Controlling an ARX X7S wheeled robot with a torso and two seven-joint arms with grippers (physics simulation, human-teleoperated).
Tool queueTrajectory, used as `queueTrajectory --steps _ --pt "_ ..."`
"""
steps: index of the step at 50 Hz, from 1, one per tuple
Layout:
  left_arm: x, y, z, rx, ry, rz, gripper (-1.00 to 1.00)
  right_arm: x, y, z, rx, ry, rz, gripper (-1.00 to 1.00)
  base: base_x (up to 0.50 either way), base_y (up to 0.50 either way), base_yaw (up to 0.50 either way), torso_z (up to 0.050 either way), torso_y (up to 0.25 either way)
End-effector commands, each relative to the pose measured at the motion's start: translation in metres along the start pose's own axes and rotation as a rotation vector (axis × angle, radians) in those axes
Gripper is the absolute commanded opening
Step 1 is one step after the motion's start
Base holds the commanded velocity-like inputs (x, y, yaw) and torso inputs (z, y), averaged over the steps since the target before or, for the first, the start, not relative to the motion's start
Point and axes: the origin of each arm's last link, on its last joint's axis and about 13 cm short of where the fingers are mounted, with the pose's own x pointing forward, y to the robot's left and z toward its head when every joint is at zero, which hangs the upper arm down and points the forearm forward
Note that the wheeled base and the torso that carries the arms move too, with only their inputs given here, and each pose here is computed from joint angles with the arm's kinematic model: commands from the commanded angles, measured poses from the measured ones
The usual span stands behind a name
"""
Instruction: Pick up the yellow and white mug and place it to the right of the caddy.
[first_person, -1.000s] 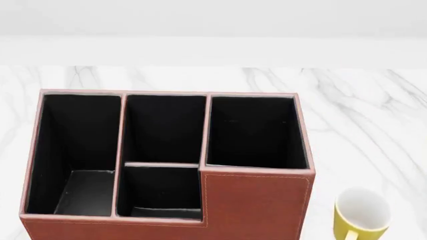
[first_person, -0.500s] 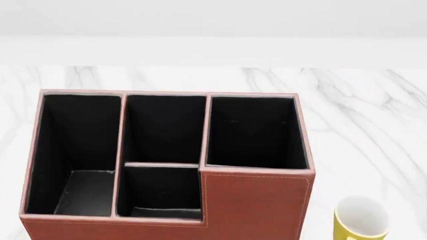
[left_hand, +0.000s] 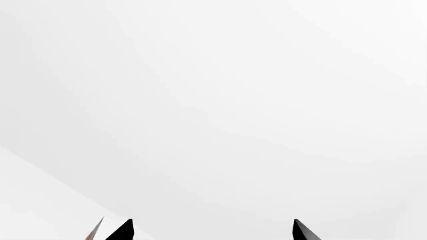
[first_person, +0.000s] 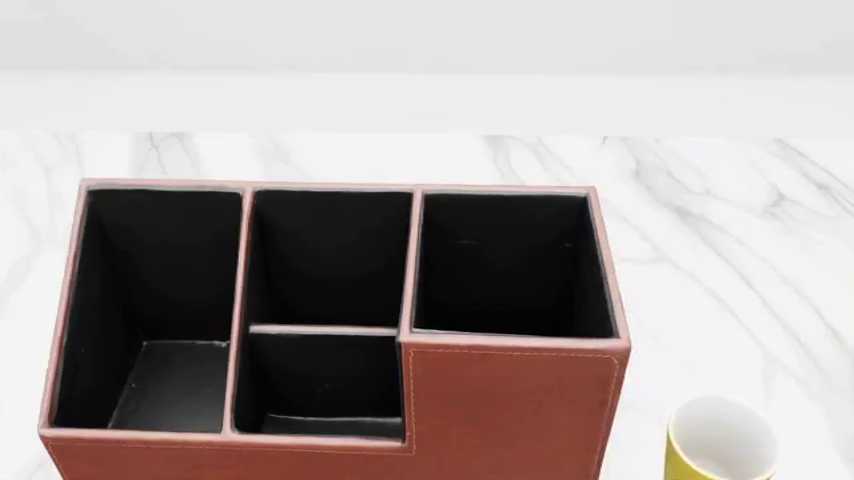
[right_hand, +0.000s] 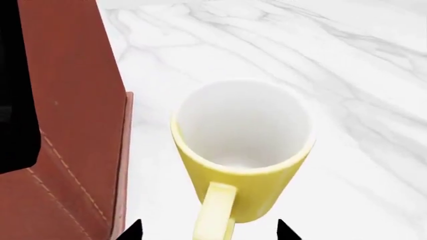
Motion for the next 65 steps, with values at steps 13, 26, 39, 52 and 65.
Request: queueTrajectory --steps 13,26,39,52,65 --pt "0.000 0.000 0.000 -0.002 -0.001 0.005 1.00 -0.013 0.004 0.022 -0.043 -0.078 0.009 1.00 0.00 0.00 0.00 0.000 0.000" --pt "0.000 0.000 0.000 -0.004 -0.002 0.005 1.00 -0.026 0.009 0.043 -0.061 -0.154 0.033 1.00 0.00 0.00 0.00 0.000 0.000" --pt "0.000 0.001 0.000 -0.003 -0.002 0.006 1.00 -0.050 0.016 0.069 -0.062 -0.261 0.058 1.00 0.00 0.00 0.00 0.000 0.000" --pt "0.000 0.001 0.000 -0.003 -0.001 0.006 1.00 -0.076 0.018 0.094 -0.053 -0.374 0.063 1.00 0.00 0.00 0.00 0.000 0.000" --pt "-0.001 0.000 0.000 -0.001 0.004 0.003 1.00 -0.093 0.013 0.109 -0.041 -0.444 0.051 1.00 0.00 0.00 0.00 0.000 0.000"
